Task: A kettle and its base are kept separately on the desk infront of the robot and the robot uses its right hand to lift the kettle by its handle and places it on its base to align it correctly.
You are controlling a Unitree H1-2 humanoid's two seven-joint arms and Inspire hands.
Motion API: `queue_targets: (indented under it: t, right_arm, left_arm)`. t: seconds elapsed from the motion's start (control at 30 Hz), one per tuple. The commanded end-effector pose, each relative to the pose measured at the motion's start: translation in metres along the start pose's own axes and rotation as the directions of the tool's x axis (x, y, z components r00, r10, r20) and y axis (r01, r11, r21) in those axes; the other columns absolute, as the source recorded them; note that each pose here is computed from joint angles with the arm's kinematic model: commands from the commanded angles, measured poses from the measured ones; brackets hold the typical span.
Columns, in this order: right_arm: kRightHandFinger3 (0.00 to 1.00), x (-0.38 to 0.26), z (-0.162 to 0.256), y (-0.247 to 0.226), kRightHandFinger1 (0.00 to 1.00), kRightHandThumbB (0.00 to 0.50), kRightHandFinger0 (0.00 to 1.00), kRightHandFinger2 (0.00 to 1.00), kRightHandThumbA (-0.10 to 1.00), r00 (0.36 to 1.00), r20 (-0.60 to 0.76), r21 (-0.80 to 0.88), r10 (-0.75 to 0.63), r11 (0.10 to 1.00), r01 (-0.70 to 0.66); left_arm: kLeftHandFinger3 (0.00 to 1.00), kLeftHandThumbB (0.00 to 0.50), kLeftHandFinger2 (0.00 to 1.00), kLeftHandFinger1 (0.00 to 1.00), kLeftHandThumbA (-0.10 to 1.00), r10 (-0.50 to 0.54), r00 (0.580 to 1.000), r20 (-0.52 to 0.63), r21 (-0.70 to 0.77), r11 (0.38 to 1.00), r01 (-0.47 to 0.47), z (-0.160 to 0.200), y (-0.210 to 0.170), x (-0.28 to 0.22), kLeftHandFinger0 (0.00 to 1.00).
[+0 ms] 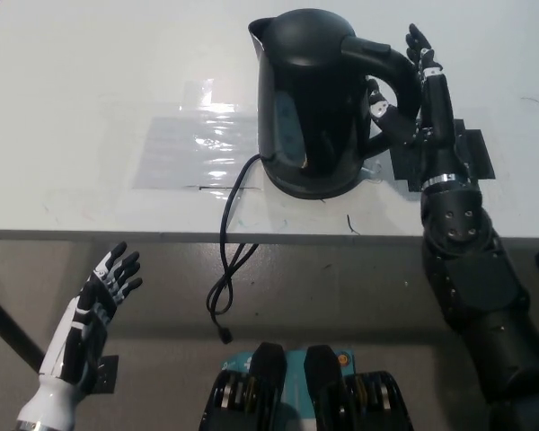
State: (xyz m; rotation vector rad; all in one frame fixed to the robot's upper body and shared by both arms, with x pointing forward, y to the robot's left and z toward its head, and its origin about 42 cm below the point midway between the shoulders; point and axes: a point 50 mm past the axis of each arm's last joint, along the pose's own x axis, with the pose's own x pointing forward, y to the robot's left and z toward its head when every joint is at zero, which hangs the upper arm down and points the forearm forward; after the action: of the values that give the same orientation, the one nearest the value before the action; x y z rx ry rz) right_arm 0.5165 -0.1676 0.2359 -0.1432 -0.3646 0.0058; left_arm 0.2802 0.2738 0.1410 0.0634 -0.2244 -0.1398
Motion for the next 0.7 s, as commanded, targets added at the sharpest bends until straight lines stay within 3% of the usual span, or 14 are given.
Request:
queue_targets:
  t: [0.0,0.23,0.4,0.5,0.67]
  right_arm:
    - [1.0,0.022,0.061,0.002,1.0,0.5,1.0,1.0,0.69,0.928,0.107,0.118,0.356,0.922,-0.368]
    - [1.0,0.024,0.066,-0.008,1.0,0.5,1.0,1.0,0.61,0.917,0.131,0.212,0.377,0.893,-0.397]
    - [1.0,0.024,0.073,-0.022,1.0,0.5,1.0,1.0,0.56,0.906,0.157,0.426,0.393,0.801,-0.421]
    - [1.0,0.024,0.075,-0.03,1.0,0.5,1.0,1.0,0.63,0.905,0.174,0.432,0.388,0.796,-0.424]
    - [1.0,0.021,0.077,-0.046,1.0,0.5,1.0,1.0,0.61,0.909,0.181,0.5,0.375,0.761,-0.413]
  left_arm:
    - [1.0,0.099,1.0,1.0,1.0,-0.023,0.998,0.06,0.006,1.0,0.023,0.013,0.002,0.006,1.0]
    - [1.0,0.09,1.0,1.0,1.0,-0.024,0.998,0.061,0.008,1.0,0.024,0.012,0.003,0.006,1.0]
    - [1.0,0.102,1.0,1.0,1.0,-0.02,0.998,0.059,0.006,1.0,0.02,0.011,0.004,0.007,1.0]
    - [1.0,0.098,1.0,1.0,1.0,-0.02,0.998,0.055,0.009,1.0,0.02,0.012,0.004,0.006,1.0]
    - [1.0,0.086,1.0,1.0,1.0,-0.021,0.998,0.062,0.002,1.0,0.02,0.011,0.005,0.006,1.0]
